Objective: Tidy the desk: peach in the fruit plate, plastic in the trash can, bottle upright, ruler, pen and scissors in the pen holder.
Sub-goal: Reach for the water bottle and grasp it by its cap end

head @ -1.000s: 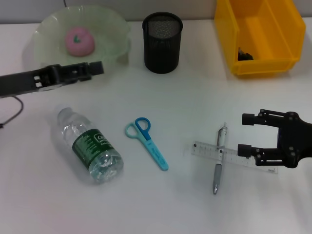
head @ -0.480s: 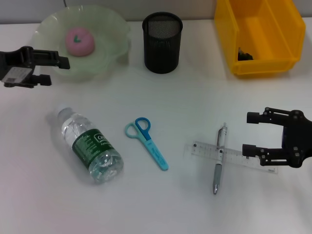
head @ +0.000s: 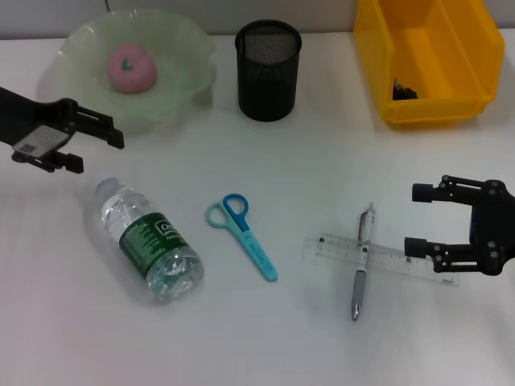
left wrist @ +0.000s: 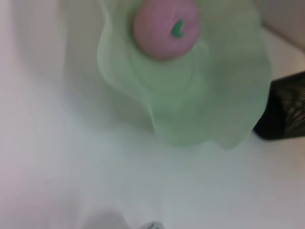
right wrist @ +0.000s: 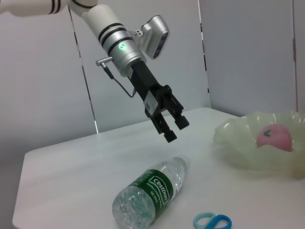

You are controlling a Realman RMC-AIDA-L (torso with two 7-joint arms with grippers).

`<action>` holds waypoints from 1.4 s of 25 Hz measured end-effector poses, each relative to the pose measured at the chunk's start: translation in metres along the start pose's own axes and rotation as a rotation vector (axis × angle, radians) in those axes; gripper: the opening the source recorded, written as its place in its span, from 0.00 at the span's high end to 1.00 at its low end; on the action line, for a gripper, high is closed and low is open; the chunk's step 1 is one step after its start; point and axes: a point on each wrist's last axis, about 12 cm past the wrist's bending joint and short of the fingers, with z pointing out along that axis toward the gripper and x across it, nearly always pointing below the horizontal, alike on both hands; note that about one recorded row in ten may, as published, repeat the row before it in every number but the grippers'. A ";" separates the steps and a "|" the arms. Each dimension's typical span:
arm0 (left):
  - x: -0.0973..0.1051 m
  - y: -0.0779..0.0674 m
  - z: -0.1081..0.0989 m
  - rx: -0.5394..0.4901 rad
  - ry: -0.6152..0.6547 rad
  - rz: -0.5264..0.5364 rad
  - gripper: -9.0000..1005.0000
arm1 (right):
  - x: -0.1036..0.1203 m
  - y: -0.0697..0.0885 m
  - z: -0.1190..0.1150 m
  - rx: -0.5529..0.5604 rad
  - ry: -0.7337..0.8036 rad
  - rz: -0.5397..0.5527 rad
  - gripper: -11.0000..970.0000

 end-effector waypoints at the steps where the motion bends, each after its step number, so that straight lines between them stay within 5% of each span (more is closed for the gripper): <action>1: 0.000 -0.001 0.001 -0.007 0.002 0.003 0.19 | 0.000 0.000 0.000 -0.001 0.005 -0.007 0.16; 16: 0.004 0.011 0.032 -0.100 -0.001 -0.030 0.19 | 0.001 0.001 0.000 -0.010 0.013 -0.022 0.16; 35: 0.004 0.003 0.043 -0.112 -0.001 0.003 0.20 | 0.002 0.002 0.000 -0.013 0.010 -0.020 0.16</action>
